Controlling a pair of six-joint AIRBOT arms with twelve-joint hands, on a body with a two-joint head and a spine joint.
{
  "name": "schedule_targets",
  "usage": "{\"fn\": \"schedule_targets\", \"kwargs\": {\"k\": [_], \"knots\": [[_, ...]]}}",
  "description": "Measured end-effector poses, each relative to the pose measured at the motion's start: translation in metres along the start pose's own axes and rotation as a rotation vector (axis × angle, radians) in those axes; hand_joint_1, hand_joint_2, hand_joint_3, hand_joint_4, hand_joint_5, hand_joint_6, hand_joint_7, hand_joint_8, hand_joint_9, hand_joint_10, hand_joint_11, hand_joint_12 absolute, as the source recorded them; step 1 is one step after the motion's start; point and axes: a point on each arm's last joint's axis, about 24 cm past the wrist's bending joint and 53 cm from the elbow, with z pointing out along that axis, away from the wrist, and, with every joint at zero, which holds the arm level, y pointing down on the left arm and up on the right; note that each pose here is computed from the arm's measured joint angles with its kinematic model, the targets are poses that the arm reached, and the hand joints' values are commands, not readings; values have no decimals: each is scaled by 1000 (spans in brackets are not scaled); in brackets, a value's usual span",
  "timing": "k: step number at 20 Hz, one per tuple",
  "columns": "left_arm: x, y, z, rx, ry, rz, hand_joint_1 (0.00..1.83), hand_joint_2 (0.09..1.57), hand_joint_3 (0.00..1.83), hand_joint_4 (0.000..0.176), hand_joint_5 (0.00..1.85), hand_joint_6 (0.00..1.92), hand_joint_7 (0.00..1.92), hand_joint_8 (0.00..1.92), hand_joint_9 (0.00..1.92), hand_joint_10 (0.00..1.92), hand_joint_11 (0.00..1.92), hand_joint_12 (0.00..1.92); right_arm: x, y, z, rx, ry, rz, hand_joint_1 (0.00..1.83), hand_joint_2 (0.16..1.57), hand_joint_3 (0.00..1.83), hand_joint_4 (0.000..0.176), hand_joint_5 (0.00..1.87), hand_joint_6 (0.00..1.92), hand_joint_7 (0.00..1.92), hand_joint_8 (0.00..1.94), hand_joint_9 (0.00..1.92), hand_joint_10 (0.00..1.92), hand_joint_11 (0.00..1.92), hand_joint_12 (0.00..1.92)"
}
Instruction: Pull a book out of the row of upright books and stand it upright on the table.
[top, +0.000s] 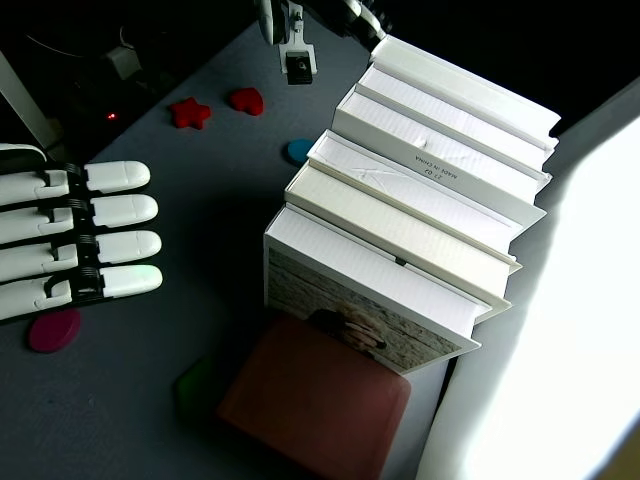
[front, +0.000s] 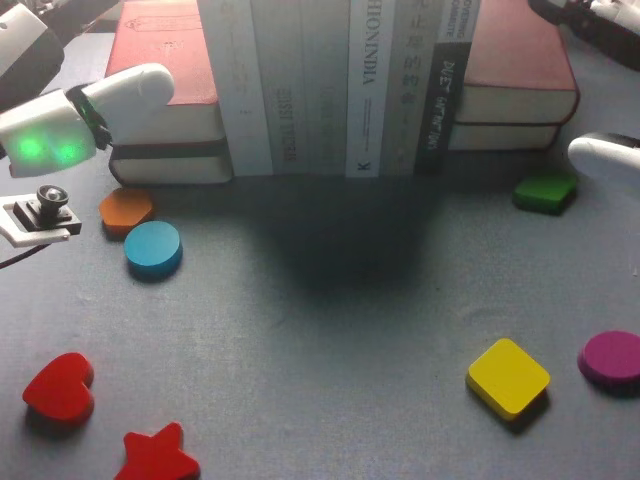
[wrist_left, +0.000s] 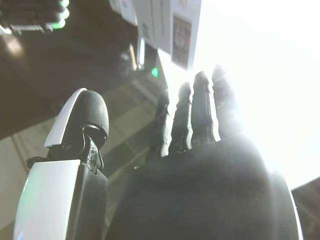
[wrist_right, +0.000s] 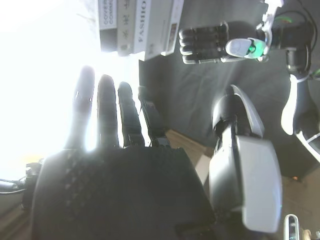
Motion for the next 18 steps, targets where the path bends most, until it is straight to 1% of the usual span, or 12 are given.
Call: {"fn": "schedule_targets", "kwargs": {"k": [2,3,4,7,8,10,11,12,14,15,16,18], "knots": [[1,1,-1,-3,6,-2,331,1386,8,0,121,3,0,0,0,0,0,0,-4,-1,-1,6,-6,-5,473,1324,23,0,0,0,0,0,0,0,0,0],[2,2,-2,-6,8,-1,342,1384,5,0,126,4,0,0,0,0,0,0,-5,-1,-1,8,-10,-2,498,1325,19,0,0,0,0,0,0,0,0,0],[2,3,-2,-8,9,-2,288,1389,6,14,110,3,0,0,0,0,0,0,-6,-1,0,6,-11,-3,502,1323,16,0,0,0,0,0,0,0,0,0],[2,3,-2,-11,7,-2,277,1391,7,18,109,3,0,0,0,0,0,0,-12,6,5,-16,-29,-12,506,1330,18,0,0,0,0,0,0,0,0,0],[2,5,-3,-15,8,-1,276,1399,10,7,98,0,0,0,0,0,0,0,-18,8,8,-24,-44,-21,516,1353,28,0,0,0,0,0,0,0,0,0],[3,8,-6,-28,11,-2,312,1395,2,0,120,6,0,0,0,0,0,0,-26,8,19,-29,-65,-25,630,1378,19,0,0,0,0,0,0,0,0,0],[4,11,-8,-37,14,-1,314,1395,2,0,121,5,0,0,0,0,0,0,-28,10,25,-34,-66,-32,606,1383,16,0,0,0,0,0,0,0,0,0],[3,13,-10,-43,12,-2,301,1401,3,5,116,2,0,0,0,0,0,0,-29,11,32,-40,-62,-42,545,1382,12,0,0,0,0,0,0,0,0,0],[1,18,-13,-61,2,-4,262,1412,6,4,106,1,0,0,0,0,0,0,-26,14,48,-52,-48,-56,496,1395,14,0,0,0,0,0,0,0,0,0],[0,20,-16,-70,-3,-5,285,1410,3,0,121,6,0,0,0,0,0,0,-23,15,56,-54,-38,-64,474,1396,11,0,0,0,0,0,0,0,0,0],[-1,22,-17,-78,-6,-5,319,1404,0,0,136,9,0,0,0,0,0,0,-21,15,65,-51,-26,-72,415,1394,9,0,0,0,0,0,0,0,0,0],[-2,23,-18,-80,-12,-8,355,1392,0,0,150,9,12,3,0,0,0,0,-21,16,81,-46,-14,-90,371,1403,8,0,25,9,0,0,0,0,0,0]]}}
